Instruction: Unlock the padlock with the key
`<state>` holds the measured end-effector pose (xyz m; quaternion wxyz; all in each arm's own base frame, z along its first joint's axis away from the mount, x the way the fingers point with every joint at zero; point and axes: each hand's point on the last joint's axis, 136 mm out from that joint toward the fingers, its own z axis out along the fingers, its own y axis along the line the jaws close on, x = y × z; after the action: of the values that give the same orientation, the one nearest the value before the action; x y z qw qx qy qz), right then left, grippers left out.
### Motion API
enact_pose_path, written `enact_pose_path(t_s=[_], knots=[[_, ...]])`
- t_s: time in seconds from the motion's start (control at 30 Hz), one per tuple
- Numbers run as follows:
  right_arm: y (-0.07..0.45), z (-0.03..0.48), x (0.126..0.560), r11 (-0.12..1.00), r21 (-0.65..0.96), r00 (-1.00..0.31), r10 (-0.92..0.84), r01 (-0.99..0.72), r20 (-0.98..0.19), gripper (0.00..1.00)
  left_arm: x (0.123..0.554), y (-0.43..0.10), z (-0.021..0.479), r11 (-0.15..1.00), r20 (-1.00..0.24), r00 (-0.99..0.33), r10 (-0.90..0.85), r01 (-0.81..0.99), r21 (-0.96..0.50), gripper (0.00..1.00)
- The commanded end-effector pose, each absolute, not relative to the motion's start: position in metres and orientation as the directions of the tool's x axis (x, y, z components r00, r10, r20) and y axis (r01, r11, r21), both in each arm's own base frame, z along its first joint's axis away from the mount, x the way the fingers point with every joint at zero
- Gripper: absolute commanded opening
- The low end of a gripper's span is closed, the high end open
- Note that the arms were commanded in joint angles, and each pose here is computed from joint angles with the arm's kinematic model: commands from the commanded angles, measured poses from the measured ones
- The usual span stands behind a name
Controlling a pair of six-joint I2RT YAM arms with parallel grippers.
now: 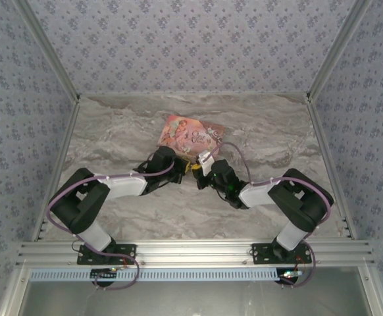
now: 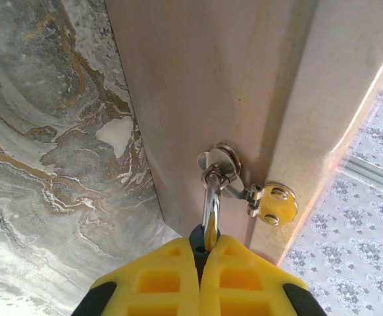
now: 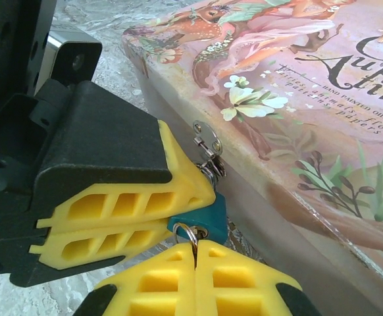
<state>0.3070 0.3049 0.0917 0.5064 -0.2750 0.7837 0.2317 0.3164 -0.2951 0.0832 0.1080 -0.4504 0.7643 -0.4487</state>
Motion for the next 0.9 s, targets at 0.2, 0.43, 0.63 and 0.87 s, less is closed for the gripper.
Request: enact_pose_path(t_s=[0.2,0.43,0.63,0.87], knots=[[0.319,0.084,0.32,0.684,-0.141,-0.187,-0.382,-0.716,-0.905,0.0,0.281,-0.345,0.113,0.25,0.319,-0.747,-0.584,-0.539,-0.805,0.0],[0.325,0.088,0.329,0.618,-0.23,-0.098,-0.45,-0.751,-0.888,0.0,0.276,-0.356,0.124,0.279,0.304,-0.8,-0.518,-0.494,-0.824,0.0],[0.313,0.091,0.331,0.695,-0.08,-0.217,-0.329,-0.715,-0.919,0.0,0.279,-0.352,0.121,0.271,0.3,-0.785,-0.542,-0.501,-0.822,0.0],[0.304,0.081,0.322,0.753,-0.008,-0.313,-0.283,-0.658,-0.907,0.0,0.283,-0.347,0.111,0.275,0.299,-0.772,-0.561,-0.515,-0.812,0.11]])
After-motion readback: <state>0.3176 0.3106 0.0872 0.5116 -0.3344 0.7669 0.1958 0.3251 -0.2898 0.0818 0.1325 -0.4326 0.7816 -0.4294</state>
